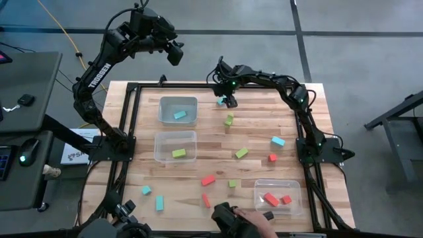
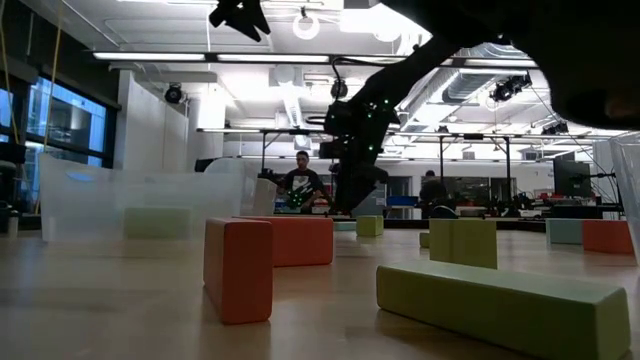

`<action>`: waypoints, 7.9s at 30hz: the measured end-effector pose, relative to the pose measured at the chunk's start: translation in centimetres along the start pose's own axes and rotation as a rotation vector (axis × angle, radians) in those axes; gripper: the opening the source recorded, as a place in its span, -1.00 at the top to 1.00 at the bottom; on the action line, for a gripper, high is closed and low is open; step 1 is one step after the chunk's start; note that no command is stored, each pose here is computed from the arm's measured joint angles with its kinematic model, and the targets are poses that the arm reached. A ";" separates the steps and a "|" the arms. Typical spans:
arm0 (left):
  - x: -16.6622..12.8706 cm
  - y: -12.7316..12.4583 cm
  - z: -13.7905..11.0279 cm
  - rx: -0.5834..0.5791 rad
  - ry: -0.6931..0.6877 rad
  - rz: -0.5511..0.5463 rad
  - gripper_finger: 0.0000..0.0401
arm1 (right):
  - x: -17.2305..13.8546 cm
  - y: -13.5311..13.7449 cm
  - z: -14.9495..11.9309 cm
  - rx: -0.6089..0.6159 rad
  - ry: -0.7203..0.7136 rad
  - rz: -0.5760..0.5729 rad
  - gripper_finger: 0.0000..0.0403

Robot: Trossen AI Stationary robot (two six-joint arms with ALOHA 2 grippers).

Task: Sort & place blocks by color
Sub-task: Put the blue block into the gray bin

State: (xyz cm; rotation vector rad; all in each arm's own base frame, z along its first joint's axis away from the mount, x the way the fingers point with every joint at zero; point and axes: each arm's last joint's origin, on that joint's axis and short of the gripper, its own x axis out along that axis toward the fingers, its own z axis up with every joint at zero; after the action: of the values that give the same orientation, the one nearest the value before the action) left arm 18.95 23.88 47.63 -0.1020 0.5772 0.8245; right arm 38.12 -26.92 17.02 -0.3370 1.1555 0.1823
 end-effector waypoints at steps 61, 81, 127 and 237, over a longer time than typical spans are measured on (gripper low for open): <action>-0.1 0.7 -1.5 -0.099 0.142 0.002 0.17 | -10.9 -2.3 5.5 0.245 -0.025 -0.159 0.48; 2.8 1.0 -3.6 -0.283 0.376 -0.116 0.17 | -14.8 1.6 9.7 0.171 -0.039 -0.288 0.48; 13.6 2.3 -7.2 -0.434 0.503 -0.734 0.18 | -14.7 4.9 15.0 0.204 -0.108 -0.534 0.48; 10.6 -2.4 -25.6 -0.422 0.734 -0.291 0.98 | -22.7 5.7 14.0 0.469 -0.141 -0.909 -0.11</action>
State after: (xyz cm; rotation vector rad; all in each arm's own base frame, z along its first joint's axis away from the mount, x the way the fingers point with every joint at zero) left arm 14.99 21.52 20.19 -0.8815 1.0372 0.5975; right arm 39.38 -15.94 41.97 -0.3911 0.7814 -0.8358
